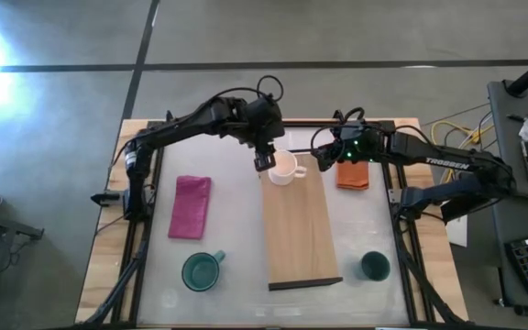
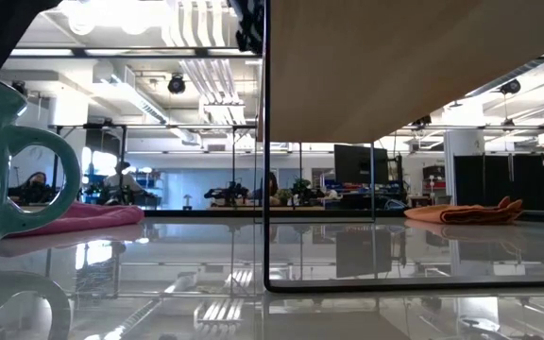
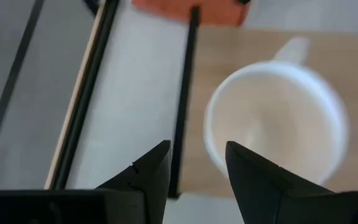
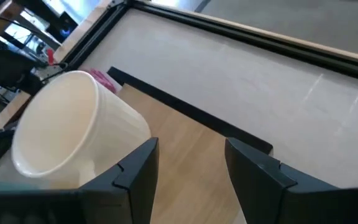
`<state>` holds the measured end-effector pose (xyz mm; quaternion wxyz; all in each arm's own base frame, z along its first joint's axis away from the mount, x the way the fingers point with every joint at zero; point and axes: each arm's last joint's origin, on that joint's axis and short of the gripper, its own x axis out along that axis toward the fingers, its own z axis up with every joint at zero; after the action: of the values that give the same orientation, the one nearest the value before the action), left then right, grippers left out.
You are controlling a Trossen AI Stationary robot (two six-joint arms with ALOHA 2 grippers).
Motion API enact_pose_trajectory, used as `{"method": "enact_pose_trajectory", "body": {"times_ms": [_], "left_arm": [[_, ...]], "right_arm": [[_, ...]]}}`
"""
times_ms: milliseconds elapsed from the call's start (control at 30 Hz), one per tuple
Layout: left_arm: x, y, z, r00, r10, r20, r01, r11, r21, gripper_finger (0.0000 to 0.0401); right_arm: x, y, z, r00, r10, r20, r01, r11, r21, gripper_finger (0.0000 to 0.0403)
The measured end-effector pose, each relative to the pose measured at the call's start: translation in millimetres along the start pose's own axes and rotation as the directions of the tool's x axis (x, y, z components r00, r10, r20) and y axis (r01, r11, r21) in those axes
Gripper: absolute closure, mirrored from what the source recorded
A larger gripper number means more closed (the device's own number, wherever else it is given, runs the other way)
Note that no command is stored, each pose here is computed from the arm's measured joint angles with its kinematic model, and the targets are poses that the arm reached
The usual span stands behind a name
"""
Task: Stack small to large cups/mugs on shelf
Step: Put the white mug on the shelf
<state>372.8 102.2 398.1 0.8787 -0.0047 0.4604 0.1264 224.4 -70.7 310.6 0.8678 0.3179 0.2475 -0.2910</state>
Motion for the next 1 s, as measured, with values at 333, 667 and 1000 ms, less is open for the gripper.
{"method": "enact_pose_trajectory", "body": {"times_ms": [333,667,1000], "left_arm": [[21,6,-23,0.986,0.008,-0.166,-0.01,1.0,-0.012,0.026],[40,-10,-29,0.992,-0.104,-0.076,0.099,0.993,-0.063,0.026],[43,-17,-30,0.987,-0.139,-0.075,0.134,0.988,-0.075,0.026]], "right_arm": [[12,2,-2,0.999,-0.011,-0.032,0.011,1.0,-0.002,0.0225],[21,6,-2,0.999,0.017,-0.04,-0.017,1.0,-0.004,0.0225],[23,6,-3,0.998,0.028,-0.061,-0.029,0.999,-0.02,0.0225]]}}
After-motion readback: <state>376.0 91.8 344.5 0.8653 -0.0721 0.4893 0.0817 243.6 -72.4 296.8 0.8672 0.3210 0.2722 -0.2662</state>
